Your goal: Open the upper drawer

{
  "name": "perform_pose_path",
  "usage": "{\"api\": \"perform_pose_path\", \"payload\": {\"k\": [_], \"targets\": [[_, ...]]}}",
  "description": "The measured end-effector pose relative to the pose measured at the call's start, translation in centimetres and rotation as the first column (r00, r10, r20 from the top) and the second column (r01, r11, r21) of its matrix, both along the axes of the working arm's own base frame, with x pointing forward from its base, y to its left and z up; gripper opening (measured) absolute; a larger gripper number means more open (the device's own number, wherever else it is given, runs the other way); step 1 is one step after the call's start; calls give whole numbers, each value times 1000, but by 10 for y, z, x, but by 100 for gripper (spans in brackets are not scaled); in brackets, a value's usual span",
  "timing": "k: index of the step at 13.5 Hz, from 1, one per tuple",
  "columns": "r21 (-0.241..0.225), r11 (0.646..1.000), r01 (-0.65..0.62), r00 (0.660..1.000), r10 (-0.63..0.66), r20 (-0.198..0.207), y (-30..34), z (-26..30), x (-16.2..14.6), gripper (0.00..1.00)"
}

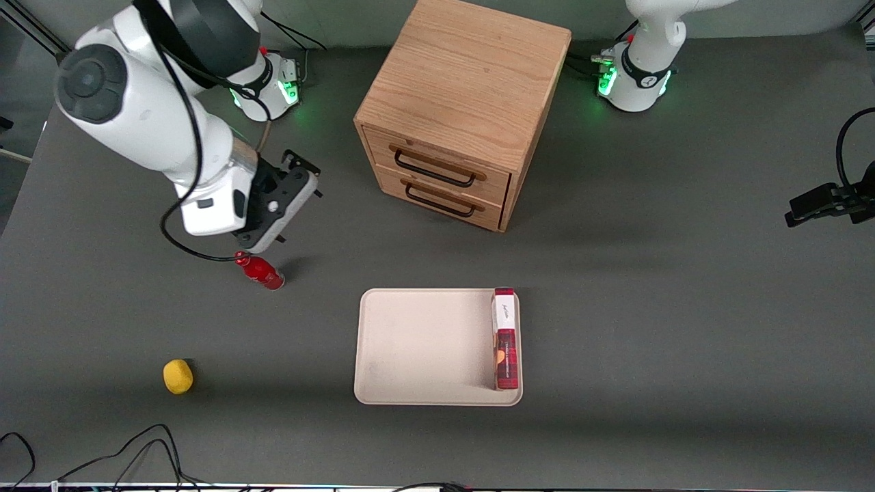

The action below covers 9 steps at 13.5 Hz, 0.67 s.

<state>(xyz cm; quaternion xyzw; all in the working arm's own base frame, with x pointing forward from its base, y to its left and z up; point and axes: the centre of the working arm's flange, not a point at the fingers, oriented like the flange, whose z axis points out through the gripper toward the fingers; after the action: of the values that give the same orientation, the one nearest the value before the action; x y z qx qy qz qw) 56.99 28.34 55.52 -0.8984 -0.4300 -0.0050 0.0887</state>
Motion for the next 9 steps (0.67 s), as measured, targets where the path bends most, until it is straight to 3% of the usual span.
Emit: {"api": "perform_pose_path", "payload": {"k": [5, 9], "targets": [[14, 991, -133, 991, 133, 10, 72, -25, -22, 100], [5, 979, -202, 979, 203, -22, 111, -51, -39, 100]]}}
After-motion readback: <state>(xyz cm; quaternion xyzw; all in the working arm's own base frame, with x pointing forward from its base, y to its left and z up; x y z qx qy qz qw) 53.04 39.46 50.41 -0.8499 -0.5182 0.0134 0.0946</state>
